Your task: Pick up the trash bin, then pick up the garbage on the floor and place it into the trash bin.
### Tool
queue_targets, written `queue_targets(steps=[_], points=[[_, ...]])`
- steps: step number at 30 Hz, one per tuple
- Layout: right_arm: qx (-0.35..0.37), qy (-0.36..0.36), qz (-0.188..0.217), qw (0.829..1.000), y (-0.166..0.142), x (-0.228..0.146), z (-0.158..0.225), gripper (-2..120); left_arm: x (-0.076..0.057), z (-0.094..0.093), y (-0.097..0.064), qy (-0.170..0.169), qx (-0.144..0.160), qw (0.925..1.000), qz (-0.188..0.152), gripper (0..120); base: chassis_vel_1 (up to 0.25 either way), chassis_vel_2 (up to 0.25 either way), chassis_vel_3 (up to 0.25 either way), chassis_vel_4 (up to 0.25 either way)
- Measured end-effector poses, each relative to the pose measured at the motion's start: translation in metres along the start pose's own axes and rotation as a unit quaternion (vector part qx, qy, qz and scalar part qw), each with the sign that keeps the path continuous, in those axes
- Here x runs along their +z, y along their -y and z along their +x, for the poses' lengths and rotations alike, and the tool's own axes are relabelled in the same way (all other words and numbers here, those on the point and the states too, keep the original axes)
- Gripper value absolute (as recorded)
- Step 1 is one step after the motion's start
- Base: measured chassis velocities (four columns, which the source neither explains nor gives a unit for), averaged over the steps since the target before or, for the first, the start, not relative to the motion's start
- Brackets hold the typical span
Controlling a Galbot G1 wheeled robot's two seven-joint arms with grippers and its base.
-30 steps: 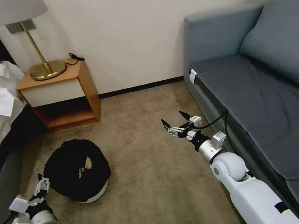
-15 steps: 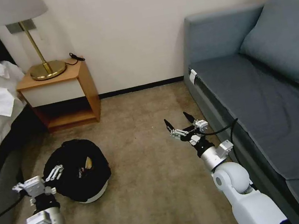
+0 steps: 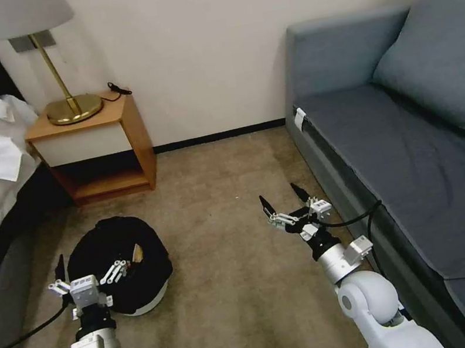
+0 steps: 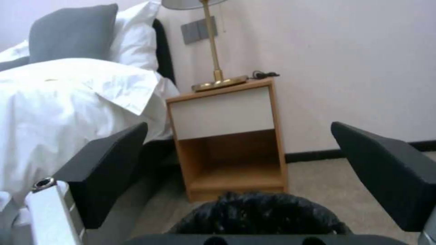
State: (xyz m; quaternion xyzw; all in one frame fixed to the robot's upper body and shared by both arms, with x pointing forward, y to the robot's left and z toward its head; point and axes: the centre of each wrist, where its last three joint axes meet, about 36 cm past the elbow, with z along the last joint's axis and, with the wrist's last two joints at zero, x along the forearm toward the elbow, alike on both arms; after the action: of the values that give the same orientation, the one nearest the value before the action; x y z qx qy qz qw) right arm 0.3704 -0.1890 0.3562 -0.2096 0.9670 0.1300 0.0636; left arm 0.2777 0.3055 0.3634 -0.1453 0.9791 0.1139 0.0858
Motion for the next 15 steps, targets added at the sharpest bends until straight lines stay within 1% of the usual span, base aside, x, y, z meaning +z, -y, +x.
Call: queue_targets(steps=[15], points=[[-0.001,0.0,0.001,1.0,0.0003,-0.0001,-0.0008,100,0.0005,-0.0004,-0.0004,-0.001,-0.002,1.0,0.003,100,0.0,0.0,0.0,0.0]])
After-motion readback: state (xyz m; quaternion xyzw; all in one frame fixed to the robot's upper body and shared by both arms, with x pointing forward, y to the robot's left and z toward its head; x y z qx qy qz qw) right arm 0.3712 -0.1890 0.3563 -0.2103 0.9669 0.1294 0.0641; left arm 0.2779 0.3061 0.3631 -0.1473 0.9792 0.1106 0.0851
